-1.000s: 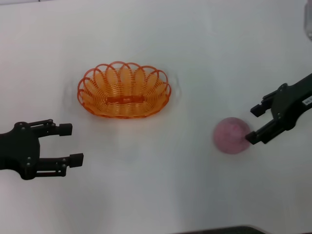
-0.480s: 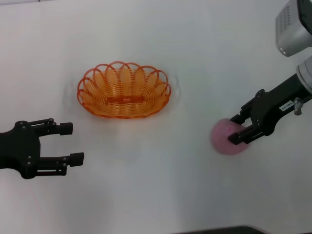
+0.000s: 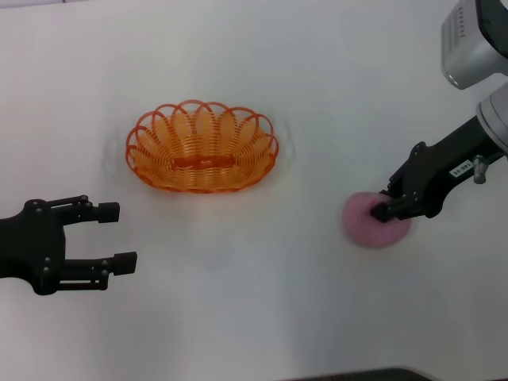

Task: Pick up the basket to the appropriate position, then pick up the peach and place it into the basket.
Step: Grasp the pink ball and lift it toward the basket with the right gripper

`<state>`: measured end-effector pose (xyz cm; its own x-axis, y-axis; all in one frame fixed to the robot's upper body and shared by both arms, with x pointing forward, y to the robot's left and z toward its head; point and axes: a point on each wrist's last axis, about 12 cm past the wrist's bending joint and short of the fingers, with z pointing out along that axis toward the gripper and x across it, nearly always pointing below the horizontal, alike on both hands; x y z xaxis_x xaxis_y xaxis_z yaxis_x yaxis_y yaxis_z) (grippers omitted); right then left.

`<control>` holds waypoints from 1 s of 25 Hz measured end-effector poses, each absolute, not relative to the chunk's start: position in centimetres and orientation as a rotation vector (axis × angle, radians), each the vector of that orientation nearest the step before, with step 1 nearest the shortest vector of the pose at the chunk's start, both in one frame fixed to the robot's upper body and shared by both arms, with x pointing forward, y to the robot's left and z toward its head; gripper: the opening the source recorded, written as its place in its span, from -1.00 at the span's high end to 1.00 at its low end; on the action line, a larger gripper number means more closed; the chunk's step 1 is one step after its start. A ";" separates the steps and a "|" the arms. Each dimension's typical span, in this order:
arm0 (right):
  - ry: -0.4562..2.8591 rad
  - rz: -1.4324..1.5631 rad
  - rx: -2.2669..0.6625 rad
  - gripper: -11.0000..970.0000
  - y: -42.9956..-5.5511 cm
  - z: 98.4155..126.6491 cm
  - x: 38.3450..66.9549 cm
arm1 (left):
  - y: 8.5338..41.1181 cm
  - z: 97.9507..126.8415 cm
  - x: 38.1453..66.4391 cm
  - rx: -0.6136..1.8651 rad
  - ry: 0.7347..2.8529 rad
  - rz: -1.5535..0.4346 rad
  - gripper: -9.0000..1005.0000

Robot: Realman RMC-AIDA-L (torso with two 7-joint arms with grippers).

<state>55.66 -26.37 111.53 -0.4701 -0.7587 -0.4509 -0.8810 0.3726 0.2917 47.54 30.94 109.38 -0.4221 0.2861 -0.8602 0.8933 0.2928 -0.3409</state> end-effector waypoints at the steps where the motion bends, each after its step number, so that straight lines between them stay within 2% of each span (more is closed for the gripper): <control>1: 2.393 0.736 -1.461 0.52 -26.4 111.5 55.7 | 31.0 109.4 47.5 1.056 1.873 -1.123 -0.68; 3: 2.392 0.732 -1.460 0.68 -26.4 111.6 55.7 | 31.0 109.4 47.4 1.056 1.872 -1.126 -0.68; 18: 2.390 0.731 -1.463 0.87 -26.3 111.7 55.7 | 31.0 109.5 47.4 1.050 1.875 -1.134 -0.68; 25: 2.346 0.741 -1.452 0.89 -26.4 112.3 56.0 | 30.9 109.5 47.4 1.050 1.875 -1.136 -0.68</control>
